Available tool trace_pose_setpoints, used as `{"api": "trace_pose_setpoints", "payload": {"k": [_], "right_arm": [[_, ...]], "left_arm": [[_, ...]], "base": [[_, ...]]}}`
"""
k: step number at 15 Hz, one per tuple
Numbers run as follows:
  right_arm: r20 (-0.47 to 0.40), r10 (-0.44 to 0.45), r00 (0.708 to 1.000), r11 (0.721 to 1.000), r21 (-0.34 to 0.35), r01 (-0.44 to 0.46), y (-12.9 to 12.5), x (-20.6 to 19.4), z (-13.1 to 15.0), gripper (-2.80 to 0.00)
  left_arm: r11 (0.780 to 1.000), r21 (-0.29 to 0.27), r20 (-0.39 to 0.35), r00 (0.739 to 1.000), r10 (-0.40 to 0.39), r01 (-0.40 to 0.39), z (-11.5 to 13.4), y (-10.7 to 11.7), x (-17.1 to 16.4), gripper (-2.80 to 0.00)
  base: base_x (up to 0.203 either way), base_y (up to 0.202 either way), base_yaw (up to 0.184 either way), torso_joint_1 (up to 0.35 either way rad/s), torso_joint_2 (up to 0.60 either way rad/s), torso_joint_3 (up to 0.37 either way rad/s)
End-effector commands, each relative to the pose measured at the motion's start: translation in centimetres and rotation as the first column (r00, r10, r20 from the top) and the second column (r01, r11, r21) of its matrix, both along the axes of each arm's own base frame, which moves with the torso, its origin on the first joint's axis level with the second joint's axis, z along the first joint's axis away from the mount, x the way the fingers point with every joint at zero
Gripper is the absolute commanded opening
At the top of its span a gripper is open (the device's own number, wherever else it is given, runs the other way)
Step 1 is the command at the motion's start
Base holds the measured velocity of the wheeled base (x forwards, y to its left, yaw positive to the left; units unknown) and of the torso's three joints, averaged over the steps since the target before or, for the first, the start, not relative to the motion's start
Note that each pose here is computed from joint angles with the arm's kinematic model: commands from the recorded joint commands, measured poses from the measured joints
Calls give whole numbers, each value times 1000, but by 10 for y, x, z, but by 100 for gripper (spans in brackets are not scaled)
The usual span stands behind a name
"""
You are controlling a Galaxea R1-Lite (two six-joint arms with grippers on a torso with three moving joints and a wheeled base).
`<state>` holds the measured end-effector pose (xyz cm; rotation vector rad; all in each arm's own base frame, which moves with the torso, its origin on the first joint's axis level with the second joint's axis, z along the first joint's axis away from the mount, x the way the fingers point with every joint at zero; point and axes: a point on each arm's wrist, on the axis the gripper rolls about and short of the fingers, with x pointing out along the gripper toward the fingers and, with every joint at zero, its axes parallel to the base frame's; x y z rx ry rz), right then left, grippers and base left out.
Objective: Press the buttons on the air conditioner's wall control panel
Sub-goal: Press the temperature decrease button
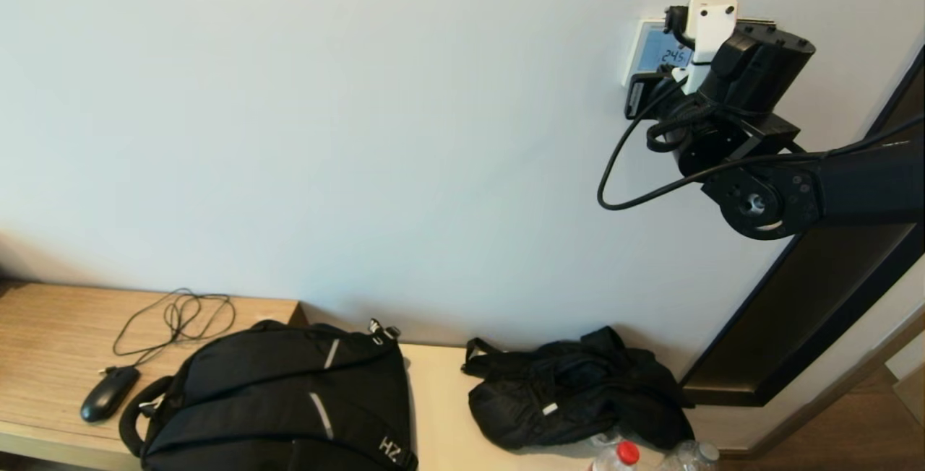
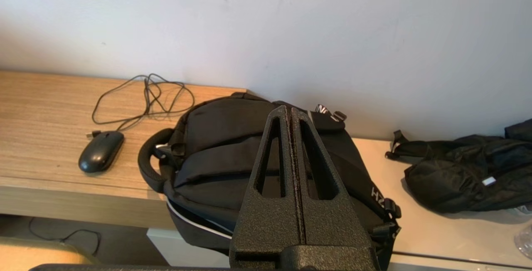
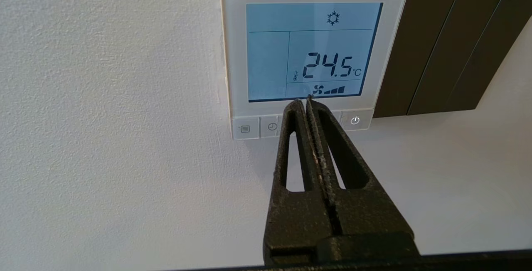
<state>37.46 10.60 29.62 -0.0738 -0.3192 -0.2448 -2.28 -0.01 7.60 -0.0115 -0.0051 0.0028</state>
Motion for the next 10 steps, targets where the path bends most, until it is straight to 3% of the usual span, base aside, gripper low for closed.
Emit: {"api": "trace_pose_setpoints", "payload": {"k": [1, 5, 10], "right_arm": [[4, -5, 1000, 1000, 2, 5, -2, -3, 2, -280], [-15, -6, 1000, 1000, -2, 6, -10, -28, 5, -280], [8, 2, 1000, 1000, -4, -2, -42, -113, 31, -280]], "left_arm": [[1000, -1, 0, 1000, 0, 0, 0, 0, 0, -280], [1000, -1, 1, 1000, 0, 0, 0, 0, 0, -280], [1000, -1, 0, 1000, 0, 0, 0, 0, 0, -280]], "base": [[0, 0, 0, 0, 0, 0], [0, 0, 0, 0, 0, 0], [0, 0, 0, 0, 0, 0]]}}
